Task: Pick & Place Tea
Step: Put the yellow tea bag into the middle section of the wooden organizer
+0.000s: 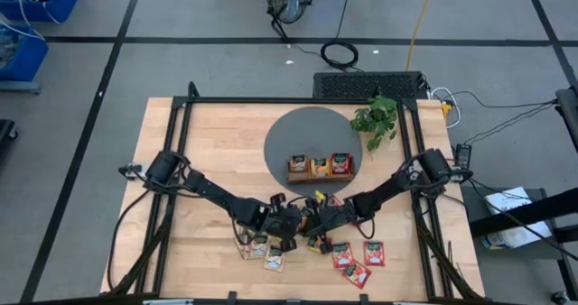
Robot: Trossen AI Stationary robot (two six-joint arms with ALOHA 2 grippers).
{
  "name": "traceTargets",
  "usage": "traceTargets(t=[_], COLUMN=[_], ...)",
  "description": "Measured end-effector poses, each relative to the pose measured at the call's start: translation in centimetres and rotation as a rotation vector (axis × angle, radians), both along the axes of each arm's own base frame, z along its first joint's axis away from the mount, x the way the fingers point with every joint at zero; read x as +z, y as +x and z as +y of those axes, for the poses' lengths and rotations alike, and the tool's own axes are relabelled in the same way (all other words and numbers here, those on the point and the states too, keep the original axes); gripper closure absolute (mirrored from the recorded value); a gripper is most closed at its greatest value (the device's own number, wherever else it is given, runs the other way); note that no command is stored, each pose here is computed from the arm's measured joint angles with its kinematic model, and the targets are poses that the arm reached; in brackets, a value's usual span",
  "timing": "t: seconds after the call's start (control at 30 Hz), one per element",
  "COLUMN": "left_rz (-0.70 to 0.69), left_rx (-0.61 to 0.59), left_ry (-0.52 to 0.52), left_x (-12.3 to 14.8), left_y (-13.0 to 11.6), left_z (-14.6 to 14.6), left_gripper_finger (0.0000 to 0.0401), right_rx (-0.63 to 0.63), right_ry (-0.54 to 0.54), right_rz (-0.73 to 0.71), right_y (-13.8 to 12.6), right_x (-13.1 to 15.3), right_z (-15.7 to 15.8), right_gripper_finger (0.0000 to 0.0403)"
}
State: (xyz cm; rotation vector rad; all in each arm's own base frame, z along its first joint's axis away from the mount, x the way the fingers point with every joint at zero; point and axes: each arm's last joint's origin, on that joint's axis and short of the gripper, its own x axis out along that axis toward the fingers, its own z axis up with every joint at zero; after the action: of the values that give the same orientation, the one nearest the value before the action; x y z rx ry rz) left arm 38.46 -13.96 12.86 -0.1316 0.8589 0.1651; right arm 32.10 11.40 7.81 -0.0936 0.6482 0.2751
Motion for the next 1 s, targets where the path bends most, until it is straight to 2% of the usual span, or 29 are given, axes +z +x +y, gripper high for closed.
traceTargets(t=[0.3, 0.43, 0.6, 0.77, 0.9, 1.0], left_rz=[-0.046, -0.058, -0.020, -0.021, 0.009, -0.001], left_rx=[0.020, 0.034, 0.052, 0.111, 0.126, 0.109], left_ry=[0.002, 0.054, 0.072, 0.054, 0.047, 0.000], left_x=[3.4, 3.7, 3.6, 3.5, 2.7, 2.9], left_y=[-0.6, -0.7, -0.7, -0.3, 0.0, 0.3], left_z=[0.8, 1.0, 2.0, 3.3, 4.0, 4.4], left_gripper_finger=[0.0341, 0.0341, 0.0327, 0.0276, 0.0214, 0.0168], right_rx=[-0.013, 0.017, 0.014, 0.004, 0.015, 0.021], right_ry=[0.034, 0.050, 0.042, 0.061, 0.055, 0.052], right_rz=[0.129, 0.169, 0.206, 0.202, 0.208, 0.209], right_y=[-0.6, -0.9, -2.1, -3.1, -3.6, -3.8], right_x=[-0.7, -1.0, -1.9, -2.5, -2.8, -2.8], right_z=[-0.5, -0.5, -0.9, -1.1, -1.1, -1.0], right_gripper_finger=[0.0402, 0.0402, 0.0403, 0.0403, 0.0403, 0.0403])
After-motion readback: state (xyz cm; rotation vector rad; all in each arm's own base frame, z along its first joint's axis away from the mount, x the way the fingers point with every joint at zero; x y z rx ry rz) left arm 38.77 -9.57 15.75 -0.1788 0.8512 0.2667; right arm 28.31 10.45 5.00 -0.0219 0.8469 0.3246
